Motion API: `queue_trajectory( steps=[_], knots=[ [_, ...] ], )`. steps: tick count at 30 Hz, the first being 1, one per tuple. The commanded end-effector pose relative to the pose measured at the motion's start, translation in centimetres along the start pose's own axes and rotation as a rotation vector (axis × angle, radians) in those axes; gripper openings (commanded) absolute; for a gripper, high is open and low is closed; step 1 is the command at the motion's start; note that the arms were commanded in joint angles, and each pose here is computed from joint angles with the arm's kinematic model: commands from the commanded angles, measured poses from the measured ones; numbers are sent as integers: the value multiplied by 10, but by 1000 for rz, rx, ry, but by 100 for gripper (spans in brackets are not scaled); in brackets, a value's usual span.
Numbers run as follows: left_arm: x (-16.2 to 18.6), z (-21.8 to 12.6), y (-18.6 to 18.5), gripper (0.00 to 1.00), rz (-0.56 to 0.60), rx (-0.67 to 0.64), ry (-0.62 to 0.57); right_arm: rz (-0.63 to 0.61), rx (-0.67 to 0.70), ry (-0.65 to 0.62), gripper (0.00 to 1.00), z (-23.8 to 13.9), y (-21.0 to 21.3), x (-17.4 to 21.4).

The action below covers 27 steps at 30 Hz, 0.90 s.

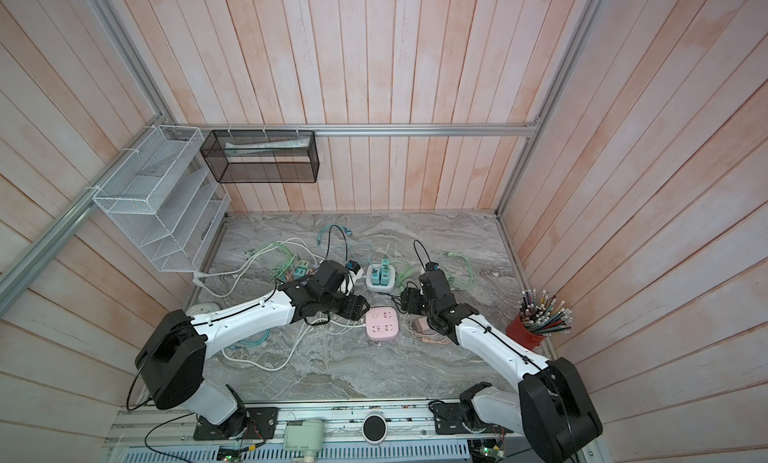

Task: Pull the plug off the socket
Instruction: 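Raise both grippers and move them toward the blue strip farther from the robot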

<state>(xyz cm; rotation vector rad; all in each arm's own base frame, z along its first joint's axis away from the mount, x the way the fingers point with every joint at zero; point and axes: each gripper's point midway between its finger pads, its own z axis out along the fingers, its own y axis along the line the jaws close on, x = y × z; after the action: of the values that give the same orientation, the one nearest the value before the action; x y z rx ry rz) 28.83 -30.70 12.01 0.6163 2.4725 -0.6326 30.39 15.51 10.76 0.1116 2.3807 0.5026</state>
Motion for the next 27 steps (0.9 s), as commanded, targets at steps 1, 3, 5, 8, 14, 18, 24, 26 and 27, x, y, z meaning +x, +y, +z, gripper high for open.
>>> queue_trajectory(
  steps=[1,3,5,8,14,18,24,26,27],
  knots=[
    [-10,-15,17,80,-41,-41,-67,-78,-88,-77,72,-9,30,-23],
    [-13,-23,26,84,-65,-56,-98,-128,-135,-100,71,-10,47,-24],
    [-17,-31,34,87,-82,-76,-131,-169,-176,-120,70,-10,62,-24],
    [-21,-43,45,93,-102,-107,-169,-221,-223,-143,69,-9,82,-22],
    [-30,-70,69,100,-146,-199,-256,-416,-300,-205,67,-16,124,-19],
    [-33,-89,91,100,-218,-250,-305,-493,-351,-236,67,-17,140,-21],
    [-28,-113,129,100,-309,-350,-335,-583,-419,-253,67,-11,160,-23],
    [-27,-120,142,100,-347,-376,-343,-625,-448,-242,66,-5,169,-21],
    [-27,-123,148,100,-363,-389,-348,-645,-459,-238,66,-3,173,-21]
  ],
)
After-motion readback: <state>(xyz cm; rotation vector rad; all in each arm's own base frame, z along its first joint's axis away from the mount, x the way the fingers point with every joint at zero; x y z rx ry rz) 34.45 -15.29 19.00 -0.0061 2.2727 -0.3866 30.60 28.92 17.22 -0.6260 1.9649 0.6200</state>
